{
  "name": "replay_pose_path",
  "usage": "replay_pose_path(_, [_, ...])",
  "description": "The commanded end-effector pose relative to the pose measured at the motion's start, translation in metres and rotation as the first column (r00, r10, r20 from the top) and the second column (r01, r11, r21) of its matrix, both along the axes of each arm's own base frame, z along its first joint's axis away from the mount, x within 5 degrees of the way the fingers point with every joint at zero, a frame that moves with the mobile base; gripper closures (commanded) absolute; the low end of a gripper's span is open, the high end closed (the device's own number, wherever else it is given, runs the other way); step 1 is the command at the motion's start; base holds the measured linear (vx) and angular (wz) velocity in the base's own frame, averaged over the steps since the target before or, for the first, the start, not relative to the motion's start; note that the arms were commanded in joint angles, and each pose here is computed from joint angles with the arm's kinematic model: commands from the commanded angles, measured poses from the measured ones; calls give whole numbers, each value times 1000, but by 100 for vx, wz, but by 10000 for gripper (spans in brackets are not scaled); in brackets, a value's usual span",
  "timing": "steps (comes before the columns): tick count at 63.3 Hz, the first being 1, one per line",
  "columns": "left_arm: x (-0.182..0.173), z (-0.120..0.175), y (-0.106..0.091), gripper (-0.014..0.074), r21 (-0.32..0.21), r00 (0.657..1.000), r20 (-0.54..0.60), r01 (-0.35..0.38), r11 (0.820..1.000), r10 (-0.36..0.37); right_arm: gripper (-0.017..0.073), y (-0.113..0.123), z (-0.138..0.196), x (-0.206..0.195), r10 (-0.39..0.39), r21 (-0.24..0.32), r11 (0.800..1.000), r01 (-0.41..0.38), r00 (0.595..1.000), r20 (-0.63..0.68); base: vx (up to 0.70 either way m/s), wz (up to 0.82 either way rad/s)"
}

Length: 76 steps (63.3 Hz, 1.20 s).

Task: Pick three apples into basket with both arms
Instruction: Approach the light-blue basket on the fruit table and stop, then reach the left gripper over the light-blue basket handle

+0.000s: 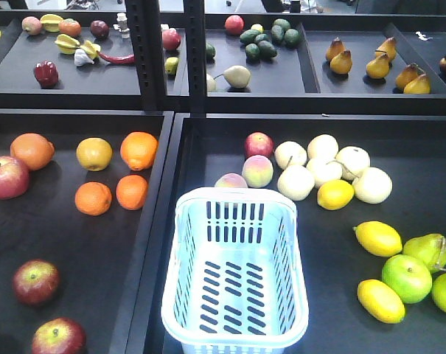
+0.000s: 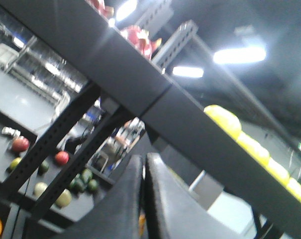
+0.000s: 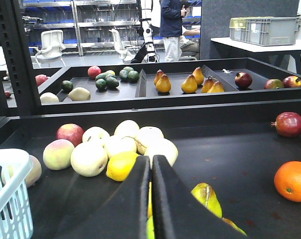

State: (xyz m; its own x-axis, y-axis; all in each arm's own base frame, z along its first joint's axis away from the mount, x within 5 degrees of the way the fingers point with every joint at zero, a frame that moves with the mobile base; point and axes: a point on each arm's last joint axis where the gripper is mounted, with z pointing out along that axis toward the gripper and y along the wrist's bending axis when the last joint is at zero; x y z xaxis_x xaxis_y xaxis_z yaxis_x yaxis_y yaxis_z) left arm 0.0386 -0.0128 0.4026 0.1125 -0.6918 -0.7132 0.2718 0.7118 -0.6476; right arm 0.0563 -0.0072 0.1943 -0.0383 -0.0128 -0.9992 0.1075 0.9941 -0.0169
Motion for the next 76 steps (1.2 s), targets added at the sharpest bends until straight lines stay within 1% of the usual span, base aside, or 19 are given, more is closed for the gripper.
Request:
replay_pose_path(1, [18, 22, -5, 600, 71, 999, -8, 43, 997, -43, 564, 1, 3, 0, 14, -26, 1000, -12, 998, 67, 0, 0])
replay_pose_path(5, [32, 29, -13, 600, 120, 990, -51, 136, 983, -130, 564, 1, 3, 0, 14, -26, 1000, -12, 998, 67, 0, 0])
replay_pose_path(6, [35, 31, -15, 600, 165, 988, -54, 154, 974, -147, 564, 1, 3, 0, 14, -26, 1000, -12, 998, 67, 0, 0])
replay_pose_path(7, [40, 33, -19, 600, 172, 980, -67, 196, 965, -187, 564, 1, 3, 0, 14, -26, 1000, -12, 998, 67, 0, 0])
replay_pose_path(8, [43, 35, -21, 600, 219, 977, -64, 213, 952, -203, 564, 1, 3, 0, 14, -26, 1000, -12, 998, 67, 0, 0])
replay_pose_path(9, [46, 36, -23, 600, 239, 972, -65, 235, 942, -226, 564, 1, 3, 0, 14, -26, 1000, -12, 998, 67, 0, 0])
replay_pose_path(13, [61, 43, -32, 600, 287, 943, -54, 331, 899, -330, 564, 1, 3, 0, 14, -26, 1000, -12, 998, 67, 0, 0])
replay_pose_path(14, [66, 44, -35, 600, 326, 934, -50, 351, 878, -355, 564, 1, 3, 0, 14, -26, 1000, -12, 998, 67, 0, 0])
replay_pose_path(15, [69, 46, -36, 600, 327, 924, -36, 370, 869, -380, 564, 1, 3, 0, 14, -26, 1000, -12, 998, 67, 0, 0])
replay_pose_path(21, [89, 54, -44, 600, 438, 879, 16, 423, 793, -477, 564, 1, 3, 0, 14, -26, 1000, -12, 998, 67, 0, 0])
replay_pose_path(30, [125, 57, -52, 593, 536, 818, -28, 497, 683, -574, 564, 1, 3, 0, 14, -26, 1000, -12, 998, 67, 0, 0])
replay_pose_path(37, [150, 53, -53, 548, 585, 799, -113, 534, 610, -591, 564, 1, 3, 0, 14, -26, 1000, -12, 998, 67, 0, 0])
replay_pose_path(46, [177, 52, -53, 391, 621, 789, -179, 554, 555, -587, 564, 1, 3, 0, 14, -26, 1000, -12, 998, 67, 0, 0])
replay_pose_path(55, [198, 55, -57, 143, 620, 776, -186, 569, 541, -603, 564, 1, 3, 0, 14, -26, 1000, -12, 998, 67, 0, 0])
replay_pose_path(59, [207, 56, -64, 48, 624, 757, -197, 587, 517, -623, 564, 1, 3, 0, 14, -26, 1000, -12, 998, 67, 0, 0])
replay_pose_path(62, [214, 54, -72, -4, 635, 740, -214, 601, 485, -638, 564, 1, 3, 0, 14, -26, 1000, -12, 998, 67, 0, 0])
replay_pose_path(68, [226, 47, -89, -34, 682, 709, -277, 621, 387, -649, 564, 1, 3, 0, 14, -26, 1000, -12, 998, 67, 0, 0])
replay_pose_path(71, [232, 42, -99, -28, 706, 694, -315, 627, 329, -648, 564, 1, 3, 0, 14, -26, 1000, -12, 998, 67, 0, 0])
replay_pose_path(76, [243, 32, -110, -4, 740, 690, -367, 623, 254, -624, 564, 1, 3, 0, 14, -26, 1000, -12, 998, 67, 0, 0])
